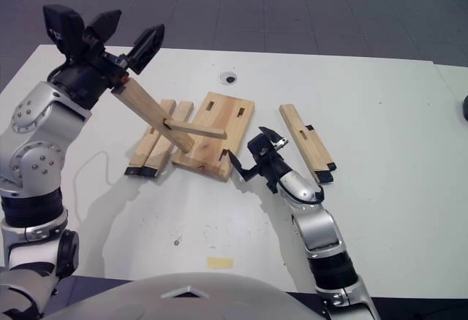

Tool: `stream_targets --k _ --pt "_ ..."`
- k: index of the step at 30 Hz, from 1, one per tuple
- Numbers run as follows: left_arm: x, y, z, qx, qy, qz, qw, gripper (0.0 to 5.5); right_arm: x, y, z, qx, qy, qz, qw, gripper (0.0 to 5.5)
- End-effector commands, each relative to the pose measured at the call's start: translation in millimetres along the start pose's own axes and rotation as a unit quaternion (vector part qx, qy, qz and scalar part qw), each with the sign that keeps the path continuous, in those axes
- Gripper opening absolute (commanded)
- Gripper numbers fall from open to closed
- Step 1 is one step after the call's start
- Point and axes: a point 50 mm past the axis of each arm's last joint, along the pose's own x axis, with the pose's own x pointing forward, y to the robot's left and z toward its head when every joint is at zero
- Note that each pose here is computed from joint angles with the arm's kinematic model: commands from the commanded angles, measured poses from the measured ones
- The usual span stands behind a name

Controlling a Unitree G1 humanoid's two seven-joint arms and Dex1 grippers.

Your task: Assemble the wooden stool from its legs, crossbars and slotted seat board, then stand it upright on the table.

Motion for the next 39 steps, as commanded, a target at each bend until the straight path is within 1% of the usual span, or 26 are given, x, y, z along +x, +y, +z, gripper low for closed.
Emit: stream_targets --k 1,5,8,9,11,13,14,15,17,19,21,23,25,31,33,36,39 --pt "0 -2 -32 -0.038 0.061 0.017 0.997 5.38 1 1 0 0.000 0.002 0.002 1.000 5.40" --pt "12 -7 -20 -0.059 0.032 0.012 0.998 5.38 3 3 0 0.003 0.002 0.003 1.000 5.40" --pt "22 -18 -2 -0.103 -0.009 -0.011 0.995 5.38 3 4 0 0.005 0.000 0.004 1.000 5.40" --pt "23 -19 9 -0.122 -0.030 -0.017 0.992 5.38 3 4 0 0.006 0.000 0.004 1.000 5.40" --pt "21 -8 34 -0.139 -0.069 -0.005 0.988 5.38 3 3 -1 0.006 0.001 0.004 1.000 5.40" --pt "11 19 60 -0.127 -0.099 0.041 0.986 5.38 1 2 -2 0.007 0.004 0.001 1.000 5.40" --pt "5 33 69 -0.113 -0.103 0.067 0.986 5.38 0 2 -3 0.007 0.006 0.000 1.000 5.40" --pt "0 46 71 -0.088 -0.087 0.095 0.988 5.38 -1 2 -4 0.008 0.007 -0.001 1.000 5.40" --pt "-6 64 50 -0.050 -0.009 0.130 0.990 5.38 -1 3 -5 0.009 0.008 -0.002 1.000 5.40" --pt "-12 72 3 -0.029 0.106 0.134 0.985 5.38 -1 5 -5 0.010 0.006 -0.002 1.000 5.40" --pt "-21 73 -39 -0.023 0.196 0.129 0.972 5.38 0 5 -4 0.010 0.005 -0.003 1.000 5.40" --pt "-32 77 -70 -0.013 0.262 0.137 0.955 5.38 -1 4 -5 0.011 0.006 -0.007 1.000 5.40" --pt "-39 79 -95 0.003 0.313 0.144 0.939 5.38 -2 4 -6 0.010 0.009 -0.008 1.000 5.40" --pt "-54 74 -137 0.049 0.399 0.121 0.908 5.38 -3 3 -6 0.011 0.010 -0.007 1.000 5.40" --pt "-56 72 -142 0.042 0.403 0.111 0.907 5.38 -3 3 -6 0.009 0.011 -0.005 1.000 5.40" --pt "-54 73 -141 0.039 0.401 0.108 0.909 5.38 -4 3 -8 0.010 0.014 -0.006 1.000 5.40" --pt "-62 79 -143 0.056 0.418 0.120 0.899 5.38 -2 3 -7 0.010 0.012 -0.005 1.000 5.40"
